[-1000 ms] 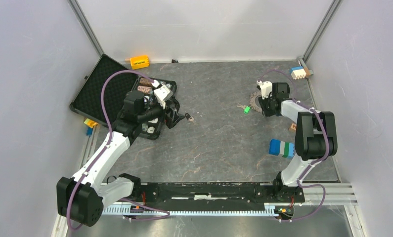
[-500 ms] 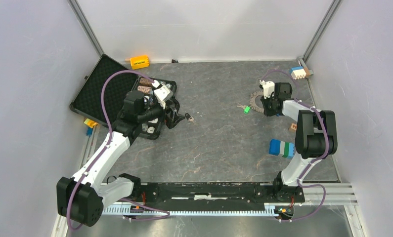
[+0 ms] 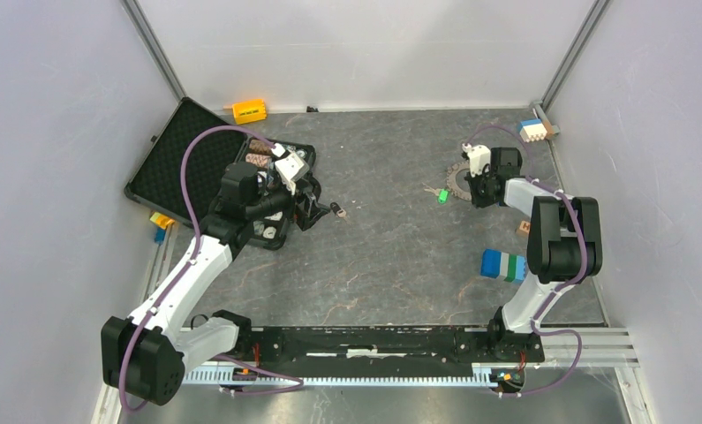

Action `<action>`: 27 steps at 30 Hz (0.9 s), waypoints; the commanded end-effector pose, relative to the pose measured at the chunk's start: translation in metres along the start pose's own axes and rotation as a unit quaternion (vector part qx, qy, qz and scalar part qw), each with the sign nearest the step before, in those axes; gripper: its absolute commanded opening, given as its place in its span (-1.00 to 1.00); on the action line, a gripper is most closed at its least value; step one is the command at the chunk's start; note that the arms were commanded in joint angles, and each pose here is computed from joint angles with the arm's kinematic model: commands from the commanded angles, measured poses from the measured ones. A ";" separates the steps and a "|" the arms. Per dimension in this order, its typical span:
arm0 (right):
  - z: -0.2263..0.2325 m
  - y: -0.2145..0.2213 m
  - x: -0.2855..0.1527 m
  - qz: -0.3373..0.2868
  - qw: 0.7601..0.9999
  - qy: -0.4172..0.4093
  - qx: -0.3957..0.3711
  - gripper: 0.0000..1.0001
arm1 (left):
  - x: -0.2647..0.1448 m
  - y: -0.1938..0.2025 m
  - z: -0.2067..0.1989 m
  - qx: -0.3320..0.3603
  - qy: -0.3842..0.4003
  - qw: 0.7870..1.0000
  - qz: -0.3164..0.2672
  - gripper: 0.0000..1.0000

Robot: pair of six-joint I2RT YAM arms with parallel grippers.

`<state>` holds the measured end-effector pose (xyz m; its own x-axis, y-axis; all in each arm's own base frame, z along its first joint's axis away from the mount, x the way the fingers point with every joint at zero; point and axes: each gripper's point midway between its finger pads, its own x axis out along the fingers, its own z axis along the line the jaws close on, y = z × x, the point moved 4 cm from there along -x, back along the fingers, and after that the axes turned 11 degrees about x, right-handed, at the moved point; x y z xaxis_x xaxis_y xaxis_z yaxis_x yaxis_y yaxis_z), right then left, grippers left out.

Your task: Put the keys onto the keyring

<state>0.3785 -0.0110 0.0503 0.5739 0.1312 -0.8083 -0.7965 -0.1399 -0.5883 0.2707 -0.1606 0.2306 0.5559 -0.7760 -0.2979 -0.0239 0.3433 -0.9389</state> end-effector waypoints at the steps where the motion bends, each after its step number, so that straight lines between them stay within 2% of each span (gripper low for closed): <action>1: 0.000 -0.027 -0.015 -0.046 0.998 -0.018 -0.050 -1.00 | -0.002 -0.017 0.003 0.032 0.002 0.999 -0.025 1.00; 6: 0.022 -0.040 -0.049 -0.082 0.982 -0.093 -0.143 -1.00 | 0.002 -0.025 0.004 0.015 0.008 0.999 -0.030 1.00; 12: 0.057 -0.027 -0.098 -0.085 0.938 -0.211 -0.261 -1.00 | 0.011 -0.032 -0.017 0.045 0.071 0.996 -0.025 1.00; 16: 0.083 -0.022 -0.132 -0.112 0.907 -0.270 -0.304 -1.00 | 0.024 -0.039 -0.035 0.061 0.126 0.990 -0.010 1.00; 20: 0.115 -0.023 -0.158 -0.141 0.873 -0.321 -0.338 -1.00 | 0.043 -0.053 -0.046 0.050 0.182 0.982 -0.009 1.00; 27: 0.166 -0.029 -0.183 -0.203 0.821 -0.389 -0.364 -1.00 | 0.070 -0.081 -0.069 0.044 0.260 0.962 -0.070 0.95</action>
<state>0.2738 0.1065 0.1888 0.2975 0.7641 -0.5724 -0.2206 -0.5283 -0.8199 0.2615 -0.2545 0.2495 0.1720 -0.9269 -0.3336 0.0414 0.3451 -0.9376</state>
